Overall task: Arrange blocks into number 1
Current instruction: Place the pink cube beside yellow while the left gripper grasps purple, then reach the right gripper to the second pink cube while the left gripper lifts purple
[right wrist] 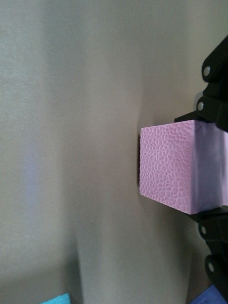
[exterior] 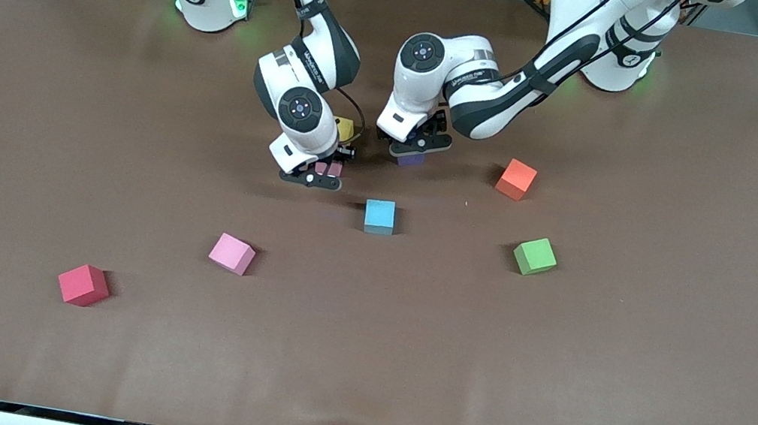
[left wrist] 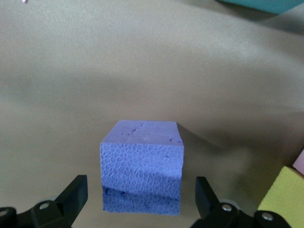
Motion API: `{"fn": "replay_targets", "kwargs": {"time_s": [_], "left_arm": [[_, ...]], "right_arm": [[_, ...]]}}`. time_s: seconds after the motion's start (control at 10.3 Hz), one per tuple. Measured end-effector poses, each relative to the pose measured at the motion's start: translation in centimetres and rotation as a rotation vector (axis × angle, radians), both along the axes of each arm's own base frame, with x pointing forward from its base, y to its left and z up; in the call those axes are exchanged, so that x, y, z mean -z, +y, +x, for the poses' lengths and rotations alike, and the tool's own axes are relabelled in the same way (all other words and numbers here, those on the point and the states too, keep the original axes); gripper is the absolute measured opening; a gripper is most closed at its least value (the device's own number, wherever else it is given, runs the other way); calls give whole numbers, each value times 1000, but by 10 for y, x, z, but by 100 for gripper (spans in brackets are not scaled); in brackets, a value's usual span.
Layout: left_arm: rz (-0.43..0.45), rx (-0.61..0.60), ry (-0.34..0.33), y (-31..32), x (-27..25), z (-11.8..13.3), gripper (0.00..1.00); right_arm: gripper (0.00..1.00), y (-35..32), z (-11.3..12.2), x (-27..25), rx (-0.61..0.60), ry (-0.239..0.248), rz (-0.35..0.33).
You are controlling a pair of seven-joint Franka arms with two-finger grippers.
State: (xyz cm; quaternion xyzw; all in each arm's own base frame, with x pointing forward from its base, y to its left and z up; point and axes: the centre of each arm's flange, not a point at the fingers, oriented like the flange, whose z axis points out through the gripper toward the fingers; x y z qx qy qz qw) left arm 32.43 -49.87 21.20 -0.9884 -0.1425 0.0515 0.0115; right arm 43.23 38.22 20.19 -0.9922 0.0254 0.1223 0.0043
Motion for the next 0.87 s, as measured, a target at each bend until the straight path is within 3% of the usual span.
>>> {"fn": "replay_targets", "kwargs": {"time_s": [0.19, 0.39, 0.68, 0.87], "left_arm": [[3, -4, 15, 1, 8, 0, 100], [2, -11, 18, 1, 12, 4, 100], [-3, -24, 17, 0, 13, 13, 99], [-3, -25, 20, 1, 16, 16, 72]], "right_arm": [[75, 0, -1, 0, 5, 4, 2], [97, -8, 9, -7, 27, -7, 10], [100, -75, 71, -50, 105, -62, 61], [100, -111, 105, -66, 173, -96, 80]]}}
